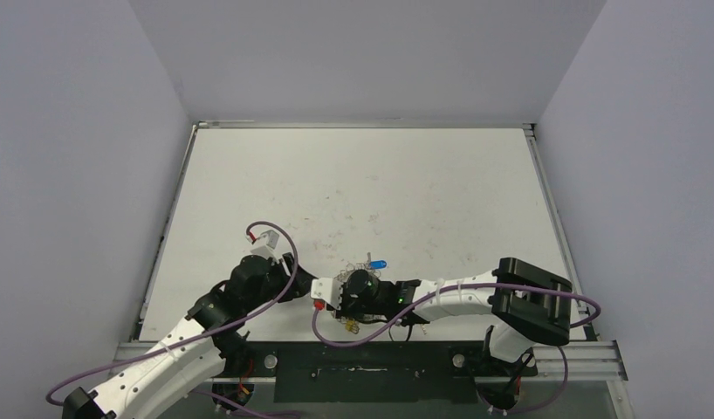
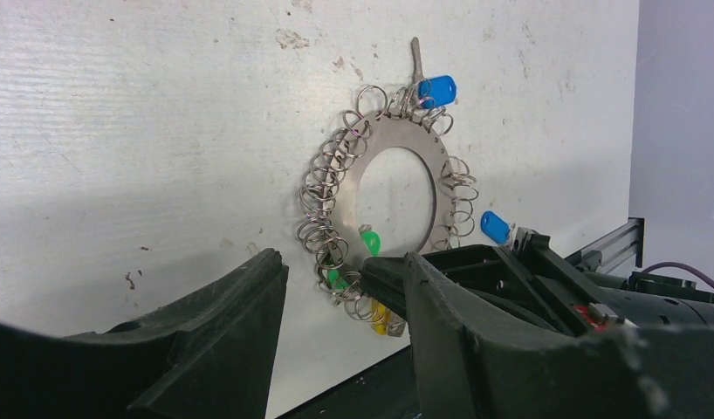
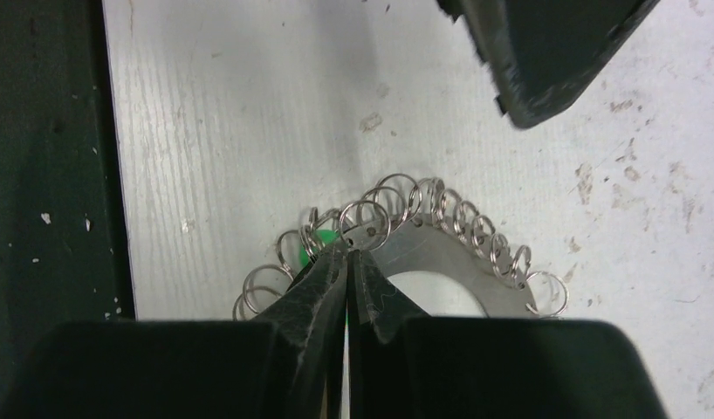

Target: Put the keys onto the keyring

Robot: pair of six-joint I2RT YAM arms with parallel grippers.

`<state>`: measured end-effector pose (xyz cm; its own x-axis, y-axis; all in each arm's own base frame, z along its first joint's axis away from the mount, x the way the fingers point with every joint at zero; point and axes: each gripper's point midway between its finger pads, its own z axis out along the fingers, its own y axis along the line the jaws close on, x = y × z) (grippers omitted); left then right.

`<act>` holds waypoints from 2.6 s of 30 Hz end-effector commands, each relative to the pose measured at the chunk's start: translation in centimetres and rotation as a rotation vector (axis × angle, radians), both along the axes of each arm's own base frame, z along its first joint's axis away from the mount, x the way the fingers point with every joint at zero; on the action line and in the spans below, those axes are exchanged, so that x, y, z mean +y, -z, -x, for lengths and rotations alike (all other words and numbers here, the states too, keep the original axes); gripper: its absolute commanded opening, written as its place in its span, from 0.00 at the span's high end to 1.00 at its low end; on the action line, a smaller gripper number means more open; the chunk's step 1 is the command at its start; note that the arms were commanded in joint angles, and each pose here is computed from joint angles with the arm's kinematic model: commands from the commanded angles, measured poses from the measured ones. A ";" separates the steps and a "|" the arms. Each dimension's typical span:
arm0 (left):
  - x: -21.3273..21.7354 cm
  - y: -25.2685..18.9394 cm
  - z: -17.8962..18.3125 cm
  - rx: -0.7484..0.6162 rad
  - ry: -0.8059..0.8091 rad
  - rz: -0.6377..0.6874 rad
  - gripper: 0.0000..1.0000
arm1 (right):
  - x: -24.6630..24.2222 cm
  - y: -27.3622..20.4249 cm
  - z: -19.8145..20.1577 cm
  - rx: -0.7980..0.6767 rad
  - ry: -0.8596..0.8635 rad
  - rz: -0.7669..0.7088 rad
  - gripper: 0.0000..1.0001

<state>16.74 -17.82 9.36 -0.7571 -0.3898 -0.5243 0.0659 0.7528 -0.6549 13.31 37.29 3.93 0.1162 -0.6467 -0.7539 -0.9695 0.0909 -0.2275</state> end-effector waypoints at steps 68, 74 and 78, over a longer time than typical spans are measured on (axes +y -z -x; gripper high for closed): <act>-1.3 3.4 -0.8 0.072 0.007 -0.020 0.61 | 1.7 -2.1 -4.8 0.157 0.172 -0.211 0.58; -0.2 3.2 -0.9 0.053 -0.041 -0.034 0.64 | 2.2 -1.4 -4.5 0.116 0.156 -0.134 0.70; 0.1 3.0 -0.7 0.045 -0.049 -0.024 0.64 | 2.5 -1.0 -4.3 0.076 0.148 -0.084 0.66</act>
<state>16.63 -17.66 4.59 -0.7940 -0.3778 -0.4764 -0.0042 0.7869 -0.6170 17.10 39.20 4.73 -0.0856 -0.5499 -0.8308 -0.9656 0.2514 -0.0669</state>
